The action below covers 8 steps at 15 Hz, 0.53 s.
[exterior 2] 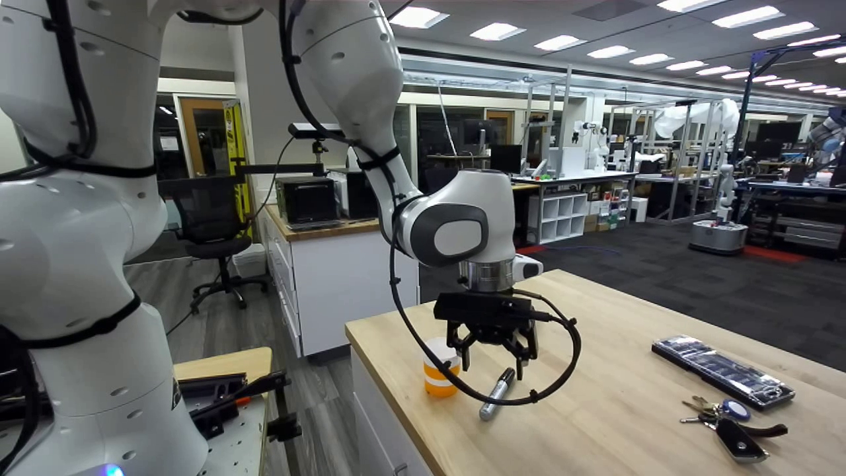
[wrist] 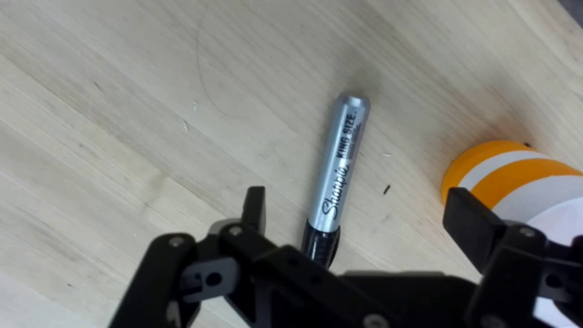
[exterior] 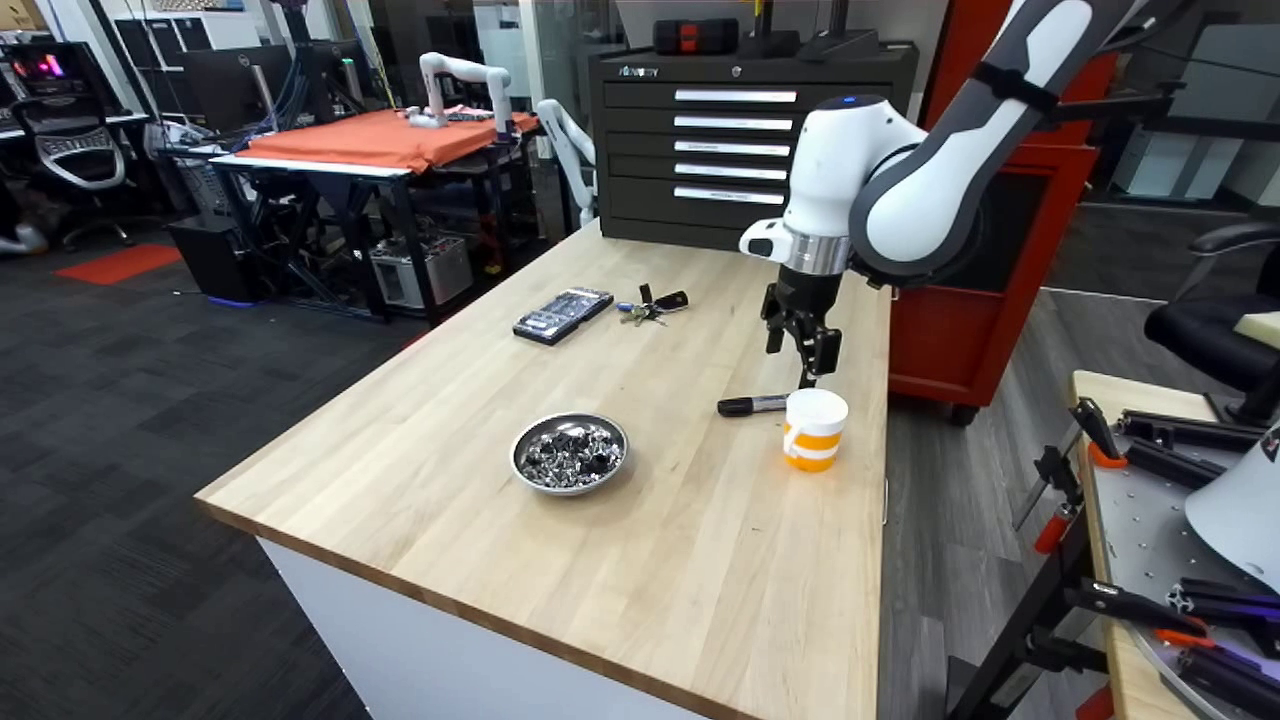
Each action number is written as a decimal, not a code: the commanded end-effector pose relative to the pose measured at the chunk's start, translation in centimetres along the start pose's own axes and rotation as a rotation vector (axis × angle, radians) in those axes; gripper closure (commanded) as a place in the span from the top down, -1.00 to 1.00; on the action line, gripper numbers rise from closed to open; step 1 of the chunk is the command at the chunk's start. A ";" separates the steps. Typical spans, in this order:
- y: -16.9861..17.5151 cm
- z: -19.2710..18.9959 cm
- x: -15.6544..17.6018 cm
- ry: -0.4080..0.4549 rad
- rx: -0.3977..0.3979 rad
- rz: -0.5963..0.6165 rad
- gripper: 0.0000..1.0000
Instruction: Get the marker and put it in the white and orange cup
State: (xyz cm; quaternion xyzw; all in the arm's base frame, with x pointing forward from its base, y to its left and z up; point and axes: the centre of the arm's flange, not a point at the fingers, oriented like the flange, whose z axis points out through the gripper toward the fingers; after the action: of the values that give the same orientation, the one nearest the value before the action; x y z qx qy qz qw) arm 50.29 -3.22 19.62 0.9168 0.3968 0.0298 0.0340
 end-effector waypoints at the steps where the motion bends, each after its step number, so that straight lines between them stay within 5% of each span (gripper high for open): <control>1: 1.7 0.4 -1.8 -0.004 -0.014 0.038 1.00; 8: 1.9 2.4 -2.3 0.009 0.034 0.077 1.00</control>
State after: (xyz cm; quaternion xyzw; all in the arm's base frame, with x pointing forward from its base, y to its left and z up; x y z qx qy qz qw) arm 49.83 -5.86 18.25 0.9307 0.3643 0.0189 0.0262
